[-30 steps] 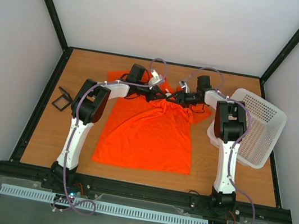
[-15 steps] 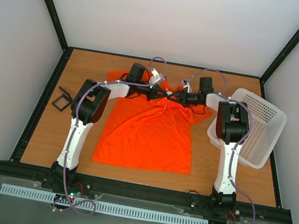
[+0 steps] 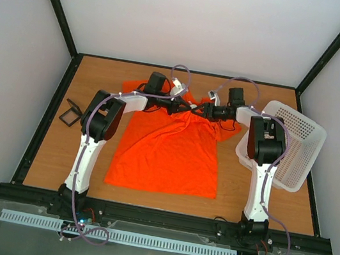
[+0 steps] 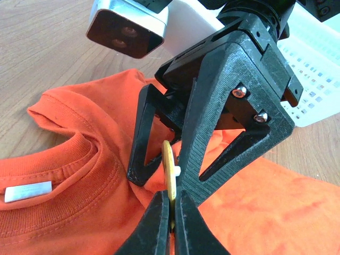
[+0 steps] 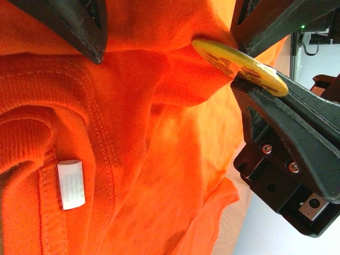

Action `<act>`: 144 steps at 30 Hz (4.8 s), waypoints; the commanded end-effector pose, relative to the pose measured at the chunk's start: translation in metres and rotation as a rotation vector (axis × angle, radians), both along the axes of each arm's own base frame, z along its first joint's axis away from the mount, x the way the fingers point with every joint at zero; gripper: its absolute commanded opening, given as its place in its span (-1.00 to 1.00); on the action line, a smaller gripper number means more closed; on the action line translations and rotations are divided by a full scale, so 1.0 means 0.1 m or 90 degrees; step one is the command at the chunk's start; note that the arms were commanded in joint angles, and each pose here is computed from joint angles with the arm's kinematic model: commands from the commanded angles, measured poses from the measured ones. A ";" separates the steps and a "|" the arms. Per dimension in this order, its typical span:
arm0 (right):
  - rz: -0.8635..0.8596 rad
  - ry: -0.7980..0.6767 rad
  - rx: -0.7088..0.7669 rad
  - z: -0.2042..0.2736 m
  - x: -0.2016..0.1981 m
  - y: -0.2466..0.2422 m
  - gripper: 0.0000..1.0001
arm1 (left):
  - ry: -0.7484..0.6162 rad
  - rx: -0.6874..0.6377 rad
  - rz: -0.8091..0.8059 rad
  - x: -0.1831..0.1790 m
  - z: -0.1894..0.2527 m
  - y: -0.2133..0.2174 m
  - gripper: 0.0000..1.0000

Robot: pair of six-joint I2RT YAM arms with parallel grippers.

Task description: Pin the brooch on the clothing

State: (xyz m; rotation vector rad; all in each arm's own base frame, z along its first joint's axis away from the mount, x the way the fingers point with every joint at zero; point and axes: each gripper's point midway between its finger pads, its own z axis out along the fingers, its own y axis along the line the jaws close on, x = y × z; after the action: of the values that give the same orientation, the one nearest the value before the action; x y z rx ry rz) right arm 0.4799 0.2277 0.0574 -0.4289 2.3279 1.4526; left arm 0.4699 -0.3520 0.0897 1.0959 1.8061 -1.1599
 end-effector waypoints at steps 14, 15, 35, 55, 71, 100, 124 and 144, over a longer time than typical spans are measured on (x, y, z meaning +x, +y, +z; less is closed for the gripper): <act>0.001 -0.082 -0.075 0.22 -0.15 -0.30 0.37 | -0.013 -0.026 -0.039 -0.07 0.27 -0.03 -0.99; 0.000 -0.086 -0.079 0.25 -0.17 -0.32 0.37 | -0.016 -0.020 -0.034 -0.06 0.25 -0.02 -0.99; -0.259 0.043 -0.384 0.50 0.41 -1.16 1.00 | -0.074 0.078 -0.056 -1.10 0.60 -0.30 -0.18; -0.228 0.207 -0.378 -0.07 0.01 -0.95 1.00 | 0.173 0.140 0.346 1.10 0.06 0.71 -0.39; -0.275 0.215 -0.470 -0.54 0.23 -1.39 1.00 | 0.409 0.101 0.595 1.63 -0.94 2.47 -0.31; -0.096 0.141 -0.303 0.66 -0.50 -0.19 1.00 | 0.461 0.161 0.427 -1.13 0.10 1.48 0.04; -0.149 0.053 -0.403 1.03 -2.17 -0.89 1.00 | 0.469 0.025 0.580 -2.22 0.74 2.00 0.36; -0.641 -0.521 -0.137 4.77 -3.50 -2.07 1.00 | -0.328 -0.369 0.767 -3.45 5.18 3.33 0.99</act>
State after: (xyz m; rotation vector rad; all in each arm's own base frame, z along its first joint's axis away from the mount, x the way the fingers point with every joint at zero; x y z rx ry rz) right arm 0.1380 0.0493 0.5343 -0.0455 1.5832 0.4797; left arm 0.1382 -0.0426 0.5980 -0.0858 1.2606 -0.6365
